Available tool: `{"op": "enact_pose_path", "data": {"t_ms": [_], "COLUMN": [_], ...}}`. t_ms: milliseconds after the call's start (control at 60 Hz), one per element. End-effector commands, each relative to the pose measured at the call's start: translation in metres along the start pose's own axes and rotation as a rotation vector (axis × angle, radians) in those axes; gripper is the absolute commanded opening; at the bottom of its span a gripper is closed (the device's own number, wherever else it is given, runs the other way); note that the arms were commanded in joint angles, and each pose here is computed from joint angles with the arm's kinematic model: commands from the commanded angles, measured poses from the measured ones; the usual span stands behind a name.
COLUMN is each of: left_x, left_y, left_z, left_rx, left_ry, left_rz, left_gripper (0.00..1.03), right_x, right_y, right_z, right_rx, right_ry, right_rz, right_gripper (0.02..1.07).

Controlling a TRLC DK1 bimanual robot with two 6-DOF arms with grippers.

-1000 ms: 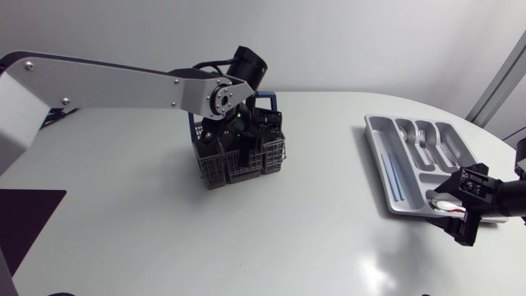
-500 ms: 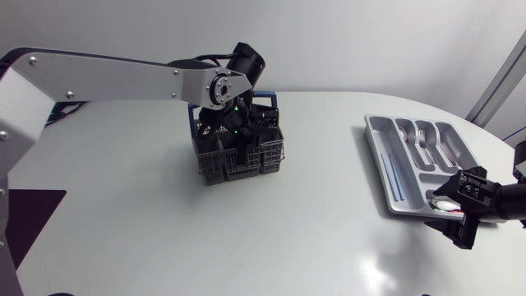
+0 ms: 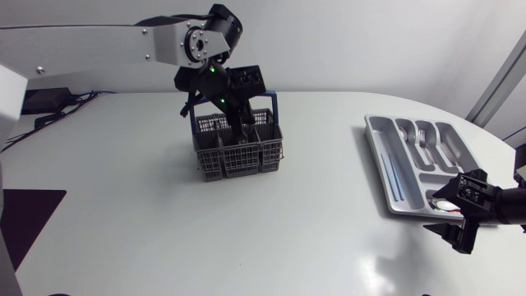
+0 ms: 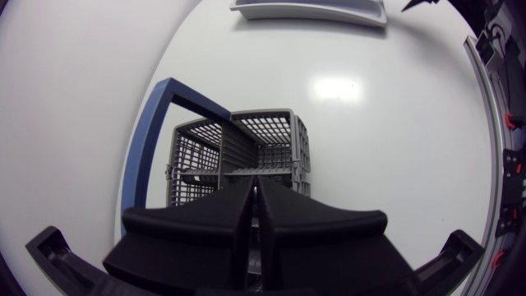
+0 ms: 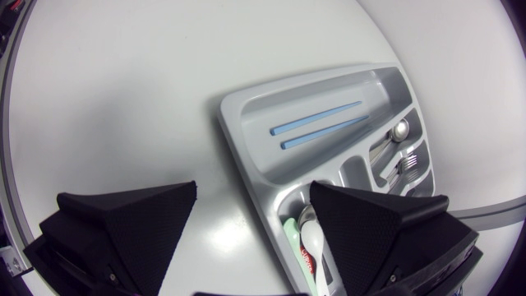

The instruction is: Unload the cutlery basket into the drawer organizer.

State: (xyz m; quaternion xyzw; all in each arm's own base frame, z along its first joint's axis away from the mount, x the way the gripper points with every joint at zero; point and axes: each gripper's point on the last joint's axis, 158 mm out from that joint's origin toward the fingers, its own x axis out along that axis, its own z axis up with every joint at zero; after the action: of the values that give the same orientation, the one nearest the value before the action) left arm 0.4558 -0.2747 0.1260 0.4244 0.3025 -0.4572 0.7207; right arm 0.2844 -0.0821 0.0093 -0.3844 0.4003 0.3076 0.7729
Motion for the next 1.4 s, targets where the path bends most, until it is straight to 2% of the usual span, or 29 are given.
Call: {"op": "enact_pose_path", "data": {"t_ms": [0,167,283,383,450,583,717,967,1067,1383], "left_x": [-0.021,-0.048,-0.074,-0.090,-0.101,-0.116,-0.123,-0.111,-0.095,-0.075], "left_y": [0.018,0.016,0.009,-0.015,-0.024,-0.038,-0.049,-0.073,-0.087,-0.104], "left_z": [0.011,0.026,0.039,0.053,0.063,0.081,0.090,0.096,0.094,0.096], "left_rx": [-0.105,-0.223,-0.257,-0.223,-0.207,-0.134,-0.100,-0.030,0.042,0.131], "left_ry": [-0.044,-0.101,-0.149,-0.191,-0.243,-0.343,-0.384,-0.410,-0.406,-0.429], "left_rz": [0.023,-0.030,-0.034,-0.053,-0.023,0.097,0.161,0.283,0.358,0.493], "left_gripper": [0.04,0.04,0.04,0.04,0.04,0.04,0.04,0.04,0.04,0.04], "right_x": [0.001,-0.006,-0.016,-0.026,-0.031,-0.044,-0.057,-0.065,-0.061,-0.045], "right_y": [0.010,0.007,0.000,-0.002,-0.003,-0.008,-0.012,0.002,0.014,0.036], "right_z": [0.002,0.015,0.033,0.048,0.059,0.084,0.113,0.161,0.186,0.238], "right_rx": [0.011,0.024,0.078,0.161,0.220,0.332,0.455,0.658,0.747,1.006], "right_ry": [-0.006,-0.032,-0.078,-0.116,-0.125,-0.162,-0.205,-0.223,-0.208,-0.076], "right_rz": [0.018,0.002,-0.006,0.033,0.061,0.092,0.142,0.333,0.455,0.783], "right_gripper": [1.01,1.01,1.01,1.01,1.01,1.01,1.00,1.00,1.00,1.00]}}
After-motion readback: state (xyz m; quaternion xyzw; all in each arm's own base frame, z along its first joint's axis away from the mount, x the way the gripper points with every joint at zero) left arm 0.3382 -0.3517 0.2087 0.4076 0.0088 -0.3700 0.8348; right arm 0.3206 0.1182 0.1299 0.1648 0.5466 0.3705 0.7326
